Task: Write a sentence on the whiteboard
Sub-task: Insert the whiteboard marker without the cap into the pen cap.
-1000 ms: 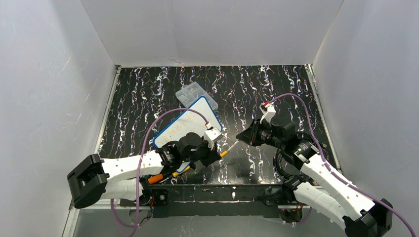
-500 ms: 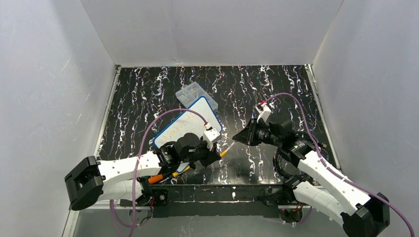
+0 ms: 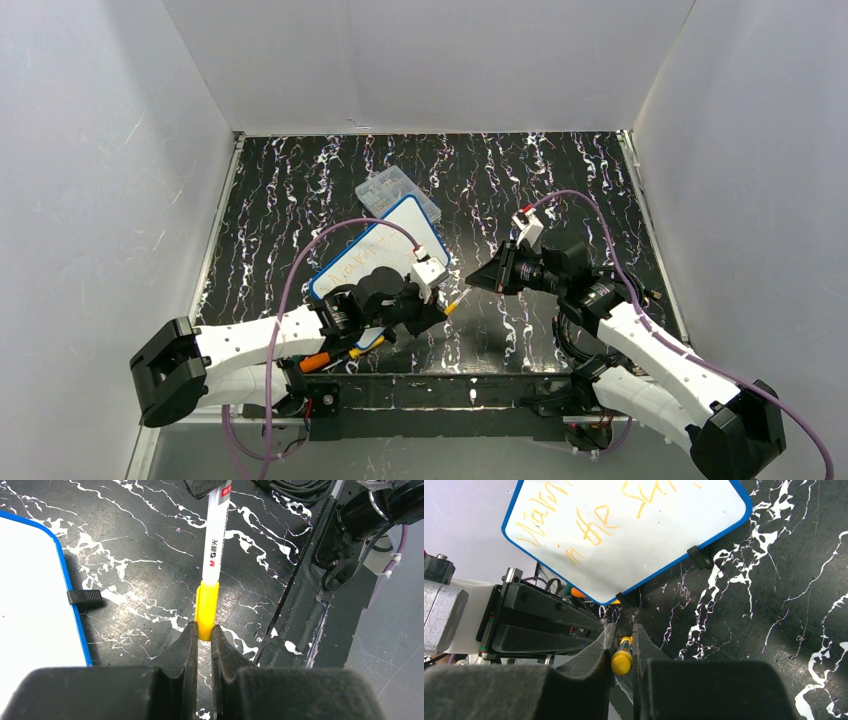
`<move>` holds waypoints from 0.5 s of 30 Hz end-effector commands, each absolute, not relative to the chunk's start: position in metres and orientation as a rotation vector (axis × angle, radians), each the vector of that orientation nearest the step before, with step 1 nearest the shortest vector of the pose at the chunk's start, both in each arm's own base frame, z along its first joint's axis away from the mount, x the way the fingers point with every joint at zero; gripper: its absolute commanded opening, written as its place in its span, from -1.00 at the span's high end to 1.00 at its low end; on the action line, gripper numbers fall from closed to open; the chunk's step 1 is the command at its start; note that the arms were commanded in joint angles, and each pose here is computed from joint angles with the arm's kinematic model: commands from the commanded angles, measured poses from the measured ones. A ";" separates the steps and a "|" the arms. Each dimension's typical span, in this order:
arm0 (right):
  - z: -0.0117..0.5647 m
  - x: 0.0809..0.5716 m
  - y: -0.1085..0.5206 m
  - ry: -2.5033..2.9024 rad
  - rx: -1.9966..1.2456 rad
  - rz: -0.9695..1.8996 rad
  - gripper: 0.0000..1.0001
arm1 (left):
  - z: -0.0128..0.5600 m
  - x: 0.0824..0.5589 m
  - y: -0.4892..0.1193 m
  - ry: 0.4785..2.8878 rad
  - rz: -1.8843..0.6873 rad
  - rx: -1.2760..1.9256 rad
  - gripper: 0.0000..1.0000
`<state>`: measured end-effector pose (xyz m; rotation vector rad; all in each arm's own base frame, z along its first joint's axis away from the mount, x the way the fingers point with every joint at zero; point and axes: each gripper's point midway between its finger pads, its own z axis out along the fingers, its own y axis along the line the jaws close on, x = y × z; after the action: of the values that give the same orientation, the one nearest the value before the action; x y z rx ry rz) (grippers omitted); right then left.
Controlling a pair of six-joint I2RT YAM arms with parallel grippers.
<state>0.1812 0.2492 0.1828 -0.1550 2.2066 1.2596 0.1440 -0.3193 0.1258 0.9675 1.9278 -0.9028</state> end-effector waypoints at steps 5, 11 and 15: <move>0.178 0.170 0.255 2.224 -0.202 1.324 0.97 | 0.196 0.169 -0.348 1.707 -0.939 0.889 1.00; 0.167 0.166 0.254 2.257 -0.204 1.322 0.97 | 0.213 0.174 -0.357 1.648 -0.951 0.889 1.00; 0.160 0.163 0.253 2.285 -0.212 1.315 0.97 | 0.223 0.178 -0.362 1.618 -0.948 0.888 1.00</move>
<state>0.1881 0.2473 0.1796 -0.1476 2.1880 1.2414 0.1530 -0.3243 0.1230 1.0070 1.9368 -0.8421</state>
